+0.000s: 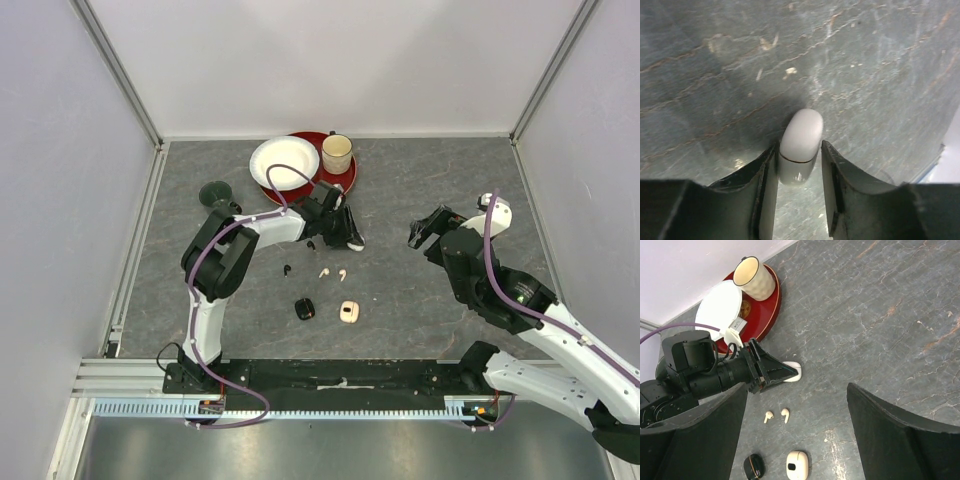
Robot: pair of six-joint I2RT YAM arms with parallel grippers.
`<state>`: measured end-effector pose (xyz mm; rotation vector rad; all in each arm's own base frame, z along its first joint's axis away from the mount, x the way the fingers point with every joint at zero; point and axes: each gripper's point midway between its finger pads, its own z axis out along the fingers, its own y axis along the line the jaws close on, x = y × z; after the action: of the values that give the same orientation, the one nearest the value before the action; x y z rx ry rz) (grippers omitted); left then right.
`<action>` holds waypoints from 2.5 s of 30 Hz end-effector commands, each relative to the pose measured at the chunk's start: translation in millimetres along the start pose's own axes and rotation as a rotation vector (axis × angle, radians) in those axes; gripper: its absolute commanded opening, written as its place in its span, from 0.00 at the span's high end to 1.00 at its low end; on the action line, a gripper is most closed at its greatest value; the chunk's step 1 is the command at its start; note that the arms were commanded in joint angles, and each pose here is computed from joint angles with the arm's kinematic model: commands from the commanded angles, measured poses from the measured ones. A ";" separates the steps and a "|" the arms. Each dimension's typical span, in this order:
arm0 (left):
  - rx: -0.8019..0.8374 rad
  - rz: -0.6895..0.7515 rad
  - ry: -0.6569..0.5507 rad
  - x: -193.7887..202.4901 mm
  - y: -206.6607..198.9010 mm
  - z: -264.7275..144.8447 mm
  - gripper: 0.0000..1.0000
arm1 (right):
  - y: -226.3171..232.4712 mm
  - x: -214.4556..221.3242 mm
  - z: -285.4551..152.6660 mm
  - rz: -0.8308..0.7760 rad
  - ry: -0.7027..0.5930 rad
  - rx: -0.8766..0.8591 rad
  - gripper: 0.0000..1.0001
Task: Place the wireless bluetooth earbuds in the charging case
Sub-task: Place the charging case at the center of the board, then pick up the charging case at the center of the board.
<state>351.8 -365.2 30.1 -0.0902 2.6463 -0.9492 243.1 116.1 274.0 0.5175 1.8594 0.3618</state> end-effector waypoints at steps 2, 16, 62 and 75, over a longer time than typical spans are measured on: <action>-0.101 0.062 -0.032 -6.2 14.4 -14.1 0.50 | 5.1 0.7 1.4 0.012 0.000 -0.020 0.13; -0.151 0.141 -0.177 -24.2 5.8 -62.5 0.29 | 7.5 2.5 2.1 0.003 0.007 -0.028 0.12; -0.461 0.126 -0.433 8.2 70.6 -256.3 0.00 | 19.5 269.5 3.2 -0.183 0.674 -0.001 0.18; -0.437 0.147 -0.421 9.3 69.9 -253.9 0.00 | 24.4 287.5 6.4 -0.227 0.691 0.020 0.21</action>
<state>261.1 -156.5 162.3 -0.1549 2.3974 -0.2251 162.2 265.2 39.5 0.1754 2.6043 0.3495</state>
